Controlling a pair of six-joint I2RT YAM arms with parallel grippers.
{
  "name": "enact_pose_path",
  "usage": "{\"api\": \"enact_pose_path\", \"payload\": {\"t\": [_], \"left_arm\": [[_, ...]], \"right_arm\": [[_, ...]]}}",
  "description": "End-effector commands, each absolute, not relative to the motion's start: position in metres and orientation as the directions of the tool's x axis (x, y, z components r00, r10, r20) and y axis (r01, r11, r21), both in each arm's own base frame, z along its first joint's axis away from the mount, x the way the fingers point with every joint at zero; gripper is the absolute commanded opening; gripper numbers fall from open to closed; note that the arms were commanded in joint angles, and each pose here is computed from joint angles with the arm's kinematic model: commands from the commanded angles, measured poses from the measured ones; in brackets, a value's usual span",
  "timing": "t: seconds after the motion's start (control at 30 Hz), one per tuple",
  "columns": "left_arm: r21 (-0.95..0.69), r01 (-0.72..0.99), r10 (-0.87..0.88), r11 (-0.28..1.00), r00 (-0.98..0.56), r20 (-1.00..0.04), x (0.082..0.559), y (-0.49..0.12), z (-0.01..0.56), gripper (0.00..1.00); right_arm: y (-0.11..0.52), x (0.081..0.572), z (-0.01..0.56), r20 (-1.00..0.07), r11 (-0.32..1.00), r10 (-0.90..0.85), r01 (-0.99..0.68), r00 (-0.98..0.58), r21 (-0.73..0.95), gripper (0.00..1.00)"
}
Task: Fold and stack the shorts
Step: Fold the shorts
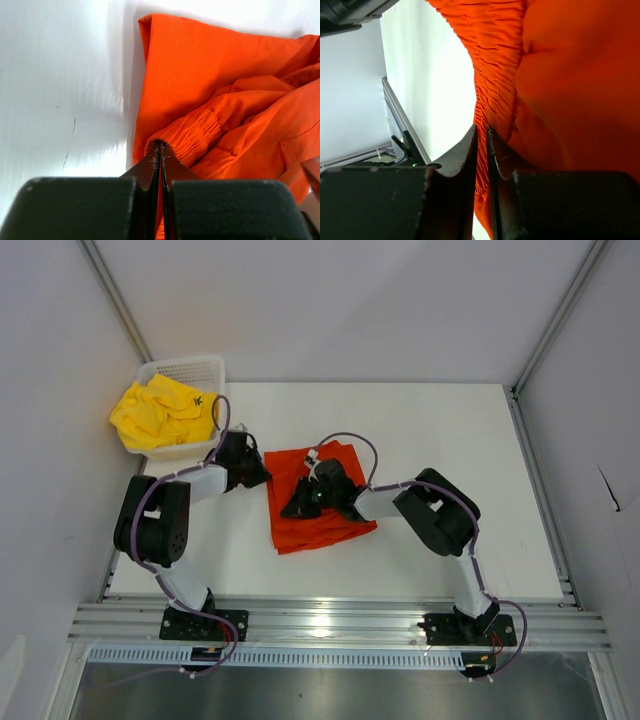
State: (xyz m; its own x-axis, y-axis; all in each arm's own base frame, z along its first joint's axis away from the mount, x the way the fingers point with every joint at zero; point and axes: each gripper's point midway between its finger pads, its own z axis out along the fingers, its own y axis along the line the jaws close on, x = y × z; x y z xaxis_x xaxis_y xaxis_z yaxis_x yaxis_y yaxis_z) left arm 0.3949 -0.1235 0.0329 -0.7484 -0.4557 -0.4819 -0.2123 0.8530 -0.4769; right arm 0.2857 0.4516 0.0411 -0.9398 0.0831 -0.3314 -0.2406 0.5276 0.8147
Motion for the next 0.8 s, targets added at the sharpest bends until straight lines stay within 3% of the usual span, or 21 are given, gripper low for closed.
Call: {"api": "enact_pose_path", "payload": {"t": [0.0, 0.23, 0.33, 0.4, 0.5, 0.63, 0.77], "left_arm": [[-0.476, -0.187, -0.451, 0.859, -0.717, -0.532, 0.410, -0.116, 0.056, 0.00], [-0.516, -0.149, -0.458, 0.844, -0.700, -0.548, 0.416, -0.123, 0.088, 0.00], [-0.524, -0.137, -0.462, 0.841, -0.686, -0.562, 0.414, -0.121, 0.103, 0.10], [-0.535, -0.130, -0.473, 0.835, -0.666, -0.577, 0.411, -0.116, 0.121, 0.22], [-0.565, -0.095, -0.486, 0.820, -0.638, -0.597, 0.404, -0.117, 0.144, 0.32], [-0.607, -0.026, -0.482, 0.794, -0.634, -0.604, 0.390, -0.126, 0.158, 0.37], [-0.605, 0.025, -0.448, 0.796, -0.647, -0.617, 0.378, -0.135, 0.158, 0.41]], "right_arm": [[0.451, 0.275, 0.020, -0.360, 0.587, 0.060, -0.258, -0.931, 0.767, 0.15], [0.451, 0.277, 0.032, -0.413, 0.578, 0.064, -0.303, -0.909, 0.758, 0.15], [0.453, 0.283, 0.056, -0.444, 0.550, 0.073, -0.336, -0.893, 0.765, 0.17], [0.453, 0.285, 0.076, -0.468, 0.527, 0.078, -0.362, -0.880, 0.769, 0.17], [0.450, 0.288, 0.098, -0.493, 0.522, 0.087, -0.382, -0.865, 0.763, 0.25], [0.437, 0.295, 0.120, -0.513, 0.532, 0.118, -0.382, -0.850, 0.756, 0.45], [0.413, 0.303, 0.131, -0.530, 0.573, 0.134, -0.371, -0.837, 0.731, 0.52]]}}
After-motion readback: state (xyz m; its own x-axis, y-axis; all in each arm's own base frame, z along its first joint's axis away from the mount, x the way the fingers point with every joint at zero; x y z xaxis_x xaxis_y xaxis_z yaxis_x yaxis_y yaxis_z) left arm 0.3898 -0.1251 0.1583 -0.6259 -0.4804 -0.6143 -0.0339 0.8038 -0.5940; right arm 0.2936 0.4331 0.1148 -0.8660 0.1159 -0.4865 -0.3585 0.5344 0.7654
